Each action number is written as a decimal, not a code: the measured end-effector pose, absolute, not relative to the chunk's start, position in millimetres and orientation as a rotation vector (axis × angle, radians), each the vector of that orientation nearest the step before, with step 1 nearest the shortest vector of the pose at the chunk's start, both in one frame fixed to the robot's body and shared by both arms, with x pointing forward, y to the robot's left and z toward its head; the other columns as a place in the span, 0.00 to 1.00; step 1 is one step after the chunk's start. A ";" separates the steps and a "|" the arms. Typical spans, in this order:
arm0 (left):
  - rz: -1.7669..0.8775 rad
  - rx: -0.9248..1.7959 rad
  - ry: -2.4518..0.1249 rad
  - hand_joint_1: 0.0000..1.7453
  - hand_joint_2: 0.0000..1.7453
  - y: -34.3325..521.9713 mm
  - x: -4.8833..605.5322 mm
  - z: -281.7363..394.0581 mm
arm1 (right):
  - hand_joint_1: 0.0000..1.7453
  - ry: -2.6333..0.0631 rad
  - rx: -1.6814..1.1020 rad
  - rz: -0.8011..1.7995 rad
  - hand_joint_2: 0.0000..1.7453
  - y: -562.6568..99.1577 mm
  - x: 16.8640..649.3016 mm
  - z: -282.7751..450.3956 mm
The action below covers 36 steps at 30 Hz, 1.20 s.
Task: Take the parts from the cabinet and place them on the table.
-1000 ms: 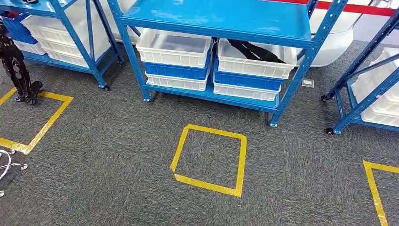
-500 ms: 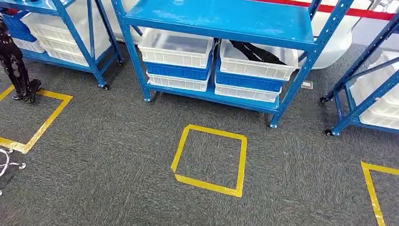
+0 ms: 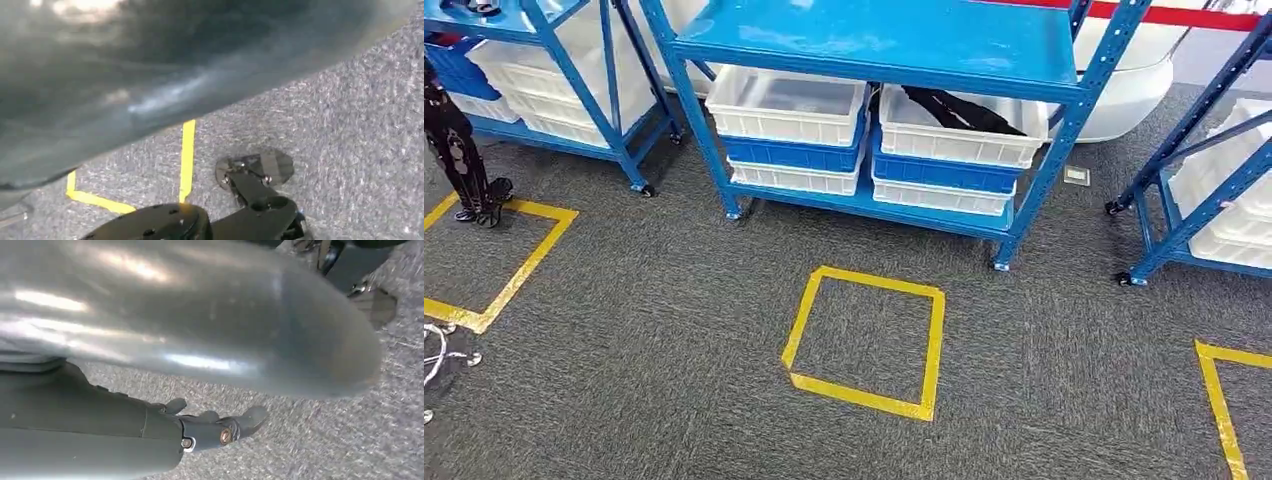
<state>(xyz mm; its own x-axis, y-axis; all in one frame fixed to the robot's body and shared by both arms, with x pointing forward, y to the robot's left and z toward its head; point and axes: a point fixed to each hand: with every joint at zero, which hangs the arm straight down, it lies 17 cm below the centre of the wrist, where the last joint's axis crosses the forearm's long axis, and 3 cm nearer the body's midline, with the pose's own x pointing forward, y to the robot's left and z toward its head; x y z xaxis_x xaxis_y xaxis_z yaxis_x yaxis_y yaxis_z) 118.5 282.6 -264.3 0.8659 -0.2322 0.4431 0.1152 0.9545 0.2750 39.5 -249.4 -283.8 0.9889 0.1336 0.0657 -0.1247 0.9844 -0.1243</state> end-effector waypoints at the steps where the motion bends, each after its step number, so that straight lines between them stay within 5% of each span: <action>1: -0.183 0.244 -0.490 0.00 0.00 282.3 118.1 -264.5 | 0.00 -0.075 -0.120 0.134 0.00 -249.1 40.3 -283.7; 36: -0.180 0.240 -0.458 0.00 0.00 279.9 111.8 -267.0 | 0.00 -0.066 -0.108 0.182 0.00 -241.7 36.5 -283.5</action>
<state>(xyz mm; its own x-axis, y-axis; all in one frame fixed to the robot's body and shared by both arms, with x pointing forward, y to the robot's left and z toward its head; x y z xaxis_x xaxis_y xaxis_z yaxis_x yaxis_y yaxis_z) 111.8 279.9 -267.0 0.8818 -0.2247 0.4148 0.1173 0.9561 0.2686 36.5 -241.7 -283.5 0.9814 0.1838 0.0553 -0.1768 0.9778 -0.1129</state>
